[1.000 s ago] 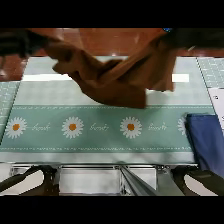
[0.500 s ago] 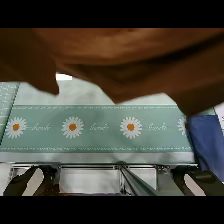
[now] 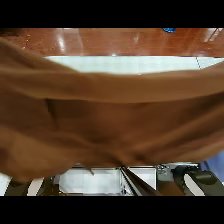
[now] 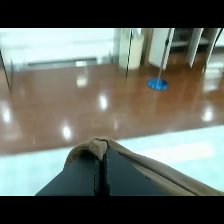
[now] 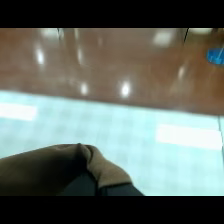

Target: Fold the shirts.

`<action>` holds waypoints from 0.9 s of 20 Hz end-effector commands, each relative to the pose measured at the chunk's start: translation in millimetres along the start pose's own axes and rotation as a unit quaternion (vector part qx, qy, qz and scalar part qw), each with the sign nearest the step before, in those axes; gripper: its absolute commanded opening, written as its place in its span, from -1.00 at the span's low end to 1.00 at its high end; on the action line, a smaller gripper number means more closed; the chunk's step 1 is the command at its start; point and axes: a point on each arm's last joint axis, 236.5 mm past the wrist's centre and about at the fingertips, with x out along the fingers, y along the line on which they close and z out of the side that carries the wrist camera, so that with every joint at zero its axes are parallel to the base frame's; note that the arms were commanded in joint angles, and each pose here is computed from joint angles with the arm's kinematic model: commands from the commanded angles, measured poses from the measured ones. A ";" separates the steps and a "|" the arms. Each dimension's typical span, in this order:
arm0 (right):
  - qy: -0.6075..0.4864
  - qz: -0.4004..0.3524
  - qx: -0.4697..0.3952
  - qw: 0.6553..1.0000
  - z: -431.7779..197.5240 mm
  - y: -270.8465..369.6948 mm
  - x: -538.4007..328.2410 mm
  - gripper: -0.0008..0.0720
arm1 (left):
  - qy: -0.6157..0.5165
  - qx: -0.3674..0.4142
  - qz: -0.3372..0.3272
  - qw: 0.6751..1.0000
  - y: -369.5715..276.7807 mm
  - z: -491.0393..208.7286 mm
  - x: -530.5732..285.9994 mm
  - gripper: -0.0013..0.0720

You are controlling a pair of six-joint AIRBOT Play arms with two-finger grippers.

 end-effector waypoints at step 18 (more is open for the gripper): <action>0.206 0.083 0.311 0.924 -158.2 -54.6 475.5 0.03 | 0.346 -0.200 -0.020 0.916 113.4 -375.5 423.9 -0.28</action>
